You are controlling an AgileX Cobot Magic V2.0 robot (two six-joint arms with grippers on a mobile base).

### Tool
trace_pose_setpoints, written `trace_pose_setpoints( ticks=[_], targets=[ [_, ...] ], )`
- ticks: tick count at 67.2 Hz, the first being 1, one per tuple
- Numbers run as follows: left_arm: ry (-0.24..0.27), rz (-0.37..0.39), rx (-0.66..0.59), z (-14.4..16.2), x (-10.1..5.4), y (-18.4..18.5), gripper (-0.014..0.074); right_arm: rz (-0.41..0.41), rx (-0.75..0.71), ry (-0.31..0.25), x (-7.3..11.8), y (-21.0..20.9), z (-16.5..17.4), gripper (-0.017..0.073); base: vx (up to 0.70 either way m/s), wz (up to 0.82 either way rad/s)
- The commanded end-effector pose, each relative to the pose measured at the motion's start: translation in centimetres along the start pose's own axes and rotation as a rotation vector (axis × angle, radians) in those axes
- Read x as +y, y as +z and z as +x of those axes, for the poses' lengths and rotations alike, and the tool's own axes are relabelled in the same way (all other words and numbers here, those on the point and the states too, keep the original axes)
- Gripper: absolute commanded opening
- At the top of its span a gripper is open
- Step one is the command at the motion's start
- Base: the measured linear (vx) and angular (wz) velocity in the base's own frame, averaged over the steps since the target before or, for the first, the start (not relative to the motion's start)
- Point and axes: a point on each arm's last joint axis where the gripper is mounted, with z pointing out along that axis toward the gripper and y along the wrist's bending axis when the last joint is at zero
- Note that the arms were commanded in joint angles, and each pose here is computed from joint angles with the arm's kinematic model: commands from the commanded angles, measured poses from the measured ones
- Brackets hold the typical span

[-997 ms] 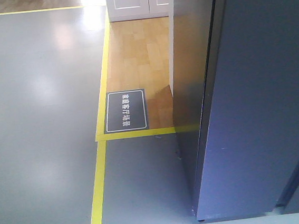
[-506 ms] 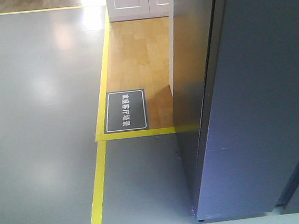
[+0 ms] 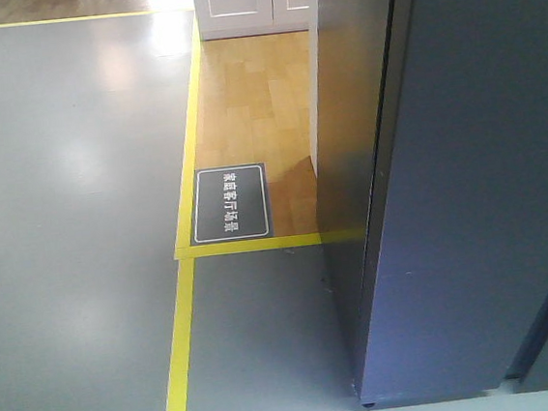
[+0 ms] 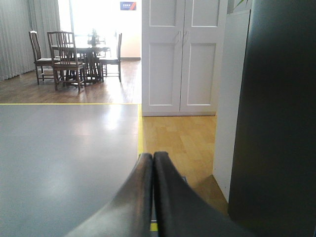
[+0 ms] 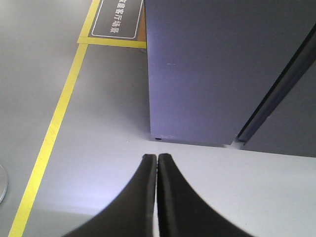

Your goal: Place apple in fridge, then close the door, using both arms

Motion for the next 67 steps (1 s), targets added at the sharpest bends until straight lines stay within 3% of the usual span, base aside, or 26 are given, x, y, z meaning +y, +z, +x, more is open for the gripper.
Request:
trace_pose_setpoints(
  ticks=[1,67],
  targets=[
    [0.013,0.017,-0.110,-1.34,-0.18,-0.24,-0.0006,0.003,-0.070,-0.008,-0.02,-0.36,-1.07,-0.0003,0.00,0.00],
    [0.026,0.017,-0.109,-1.33,-0.18,-0.24,-0.0006,0.003,-0.069,-0.008,-0.02,-0.36,-1.06,-0.0003,0.00,0.00]
  ],
)
